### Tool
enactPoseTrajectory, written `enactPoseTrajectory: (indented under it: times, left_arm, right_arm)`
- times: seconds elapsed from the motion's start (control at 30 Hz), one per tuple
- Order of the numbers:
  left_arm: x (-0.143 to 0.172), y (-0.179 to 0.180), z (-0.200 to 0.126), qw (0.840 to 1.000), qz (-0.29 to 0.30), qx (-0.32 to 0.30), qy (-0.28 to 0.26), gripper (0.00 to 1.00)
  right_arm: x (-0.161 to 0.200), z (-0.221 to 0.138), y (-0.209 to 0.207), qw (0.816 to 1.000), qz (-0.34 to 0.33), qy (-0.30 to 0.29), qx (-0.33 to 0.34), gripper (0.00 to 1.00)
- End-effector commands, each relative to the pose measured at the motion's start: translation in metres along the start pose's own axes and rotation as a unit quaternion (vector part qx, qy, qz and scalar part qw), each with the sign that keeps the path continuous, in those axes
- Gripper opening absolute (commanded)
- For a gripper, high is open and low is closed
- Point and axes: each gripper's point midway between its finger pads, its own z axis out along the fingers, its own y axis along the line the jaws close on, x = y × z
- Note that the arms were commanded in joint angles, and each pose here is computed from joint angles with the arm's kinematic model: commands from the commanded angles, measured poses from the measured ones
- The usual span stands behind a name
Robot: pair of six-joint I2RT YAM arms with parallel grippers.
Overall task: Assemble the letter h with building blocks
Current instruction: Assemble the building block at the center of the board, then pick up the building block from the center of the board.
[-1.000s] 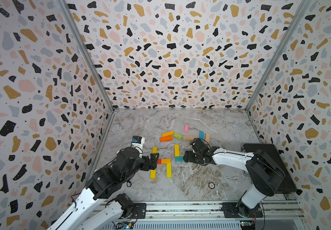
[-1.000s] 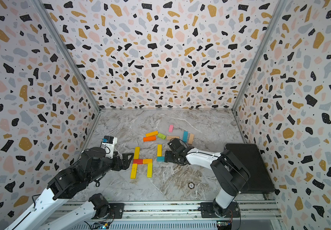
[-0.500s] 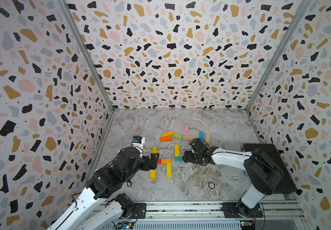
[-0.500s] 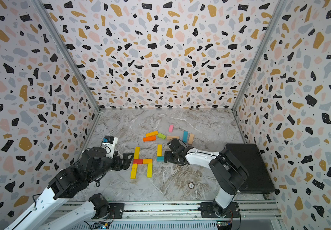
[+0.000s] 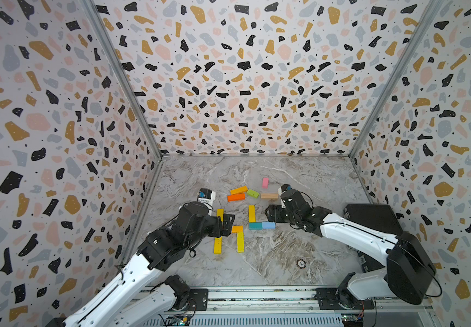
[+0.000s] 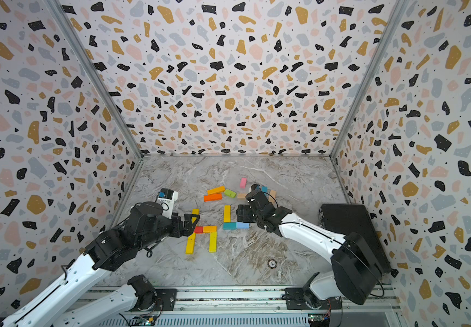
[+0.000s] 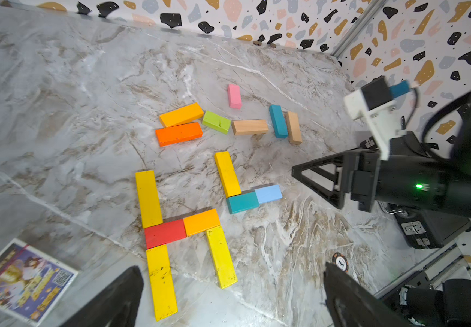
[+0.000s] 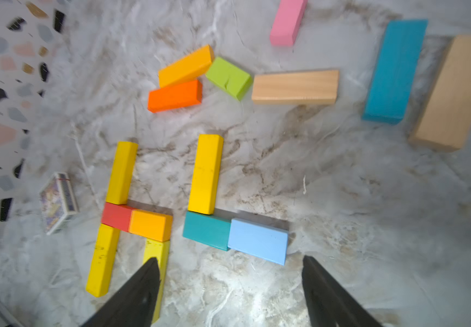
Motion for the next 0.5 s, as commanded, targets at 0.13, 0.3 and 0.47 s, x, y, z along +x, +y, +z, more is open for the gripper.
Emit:
enactPoseTrajectory:
  times: [0.13, 0.3, 0.47]
  left_arm:
    - [-0.029, -0.031, 0.089, 0.996, -0.061, 0.044, 0.036, 0.96]
    - [-0.04, -0.042, 0.164, 0.994, -0.078, 0.049, 0.062, 0.9]
    - [-0.033, -0.057, 0.236, 0.991, -0.036, 0.045, 0.117, 0.9]
  right_arm:
    - [0.035, -0.007, -0.031, 0.999, -0.003, 0.043, 0.026, 0.77]
    - [0.052, -0.014, -0.044, 0.998, 0.006, 0.051, 0.026, 0.77]
    - [0.056, -0.032, -0.065, 0.998, -0.006, 0.039, 0.058, 0.78]
